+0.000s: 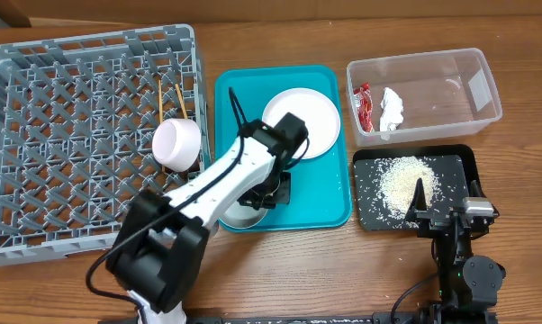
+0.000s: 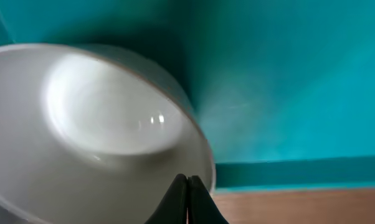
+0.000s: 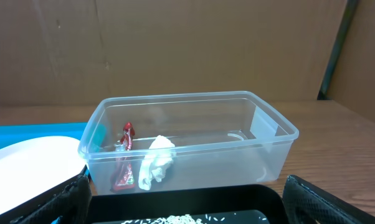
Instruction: Sort waste into correct bins and load items into the dishwasher
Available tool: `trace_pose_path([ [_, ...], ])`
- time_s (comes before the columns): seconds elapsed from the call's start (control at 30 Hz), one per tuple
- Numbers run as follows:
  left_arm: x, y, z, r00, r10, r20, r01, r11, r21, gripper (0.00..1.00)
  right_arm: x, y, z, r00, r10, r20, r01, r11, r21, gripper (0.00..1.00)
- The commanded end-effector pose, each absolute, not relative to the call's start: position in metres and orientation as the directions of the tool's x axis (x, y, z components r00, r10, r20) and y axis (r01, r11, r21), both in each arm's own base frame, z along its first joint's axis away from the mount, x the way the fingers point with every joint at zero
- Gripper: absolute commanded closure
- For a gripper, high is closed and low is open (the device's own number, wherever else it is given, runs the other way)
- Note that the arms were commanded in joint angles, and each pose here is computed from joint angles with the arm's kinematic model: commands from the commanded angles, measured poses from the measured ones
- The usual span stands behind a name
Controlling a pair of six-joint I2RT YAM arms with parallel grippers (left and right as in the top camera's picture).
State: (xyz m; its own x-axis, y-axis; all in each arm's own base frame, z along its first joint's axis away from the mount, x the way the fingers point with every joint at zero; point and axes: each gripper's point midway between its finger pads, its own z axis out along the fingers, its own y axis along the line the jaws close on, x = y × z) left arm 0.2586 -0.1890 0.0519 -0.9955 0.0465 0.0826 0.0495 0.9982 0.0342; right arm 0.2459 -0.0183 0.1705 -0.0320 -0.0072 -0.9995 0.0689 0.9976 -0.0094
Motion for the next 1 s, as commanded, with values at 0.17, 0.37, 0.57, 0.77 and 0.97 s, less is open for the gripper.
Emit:
trace_pose_path([
  [0.17, 0.268, -0.217, 0.036, -0.99, 0.134, 0.045, 0.131, 0.989, -0.063, 0.96, 0.246, -0.019, 0.169, -0.028, -0.011, -1.0, 0.071, 0.997, -0.013, 0.0],
  [0.37, 0.264, -0.251, 0.041, -0.948, 0.319, -0.013, 0.317, 0.938, -0.137, 0.94, 0.246, -0.019, 0.169, -0.028, -0.011, -1.0, 0.071, 0.997, -0.013, 0.0],
  [0.57, 0.274, -0.209, 0.068, -0.985, 0.175, 0.005, 0.175, 0.984, 0.037, 0.95, 0.246, -0.019, 0.169, -0.028, -0.011, -1.0, 0.071, 0.997, -0.013, 0.0],
  [0.77, 0.292, -0.16, 0.097, -0.999, -0.03, -0.021, -0.031, 0.998, 0.059, 0.52, 0.246, -0.019, 0.169, -0.028, -0.011, -1.0, 0.071, 0.997, -0.013, 0.0],
  [0.97, 0.283, -0.14, 0.074, -0.996, -0.081, 0.048, -0.078, 0.995, 0.067, 0.62, 0.246, -0.019, 0.169, -0.028, -0.011, -1.0, 0.071, 0.997, -0.013, 0.0],
])
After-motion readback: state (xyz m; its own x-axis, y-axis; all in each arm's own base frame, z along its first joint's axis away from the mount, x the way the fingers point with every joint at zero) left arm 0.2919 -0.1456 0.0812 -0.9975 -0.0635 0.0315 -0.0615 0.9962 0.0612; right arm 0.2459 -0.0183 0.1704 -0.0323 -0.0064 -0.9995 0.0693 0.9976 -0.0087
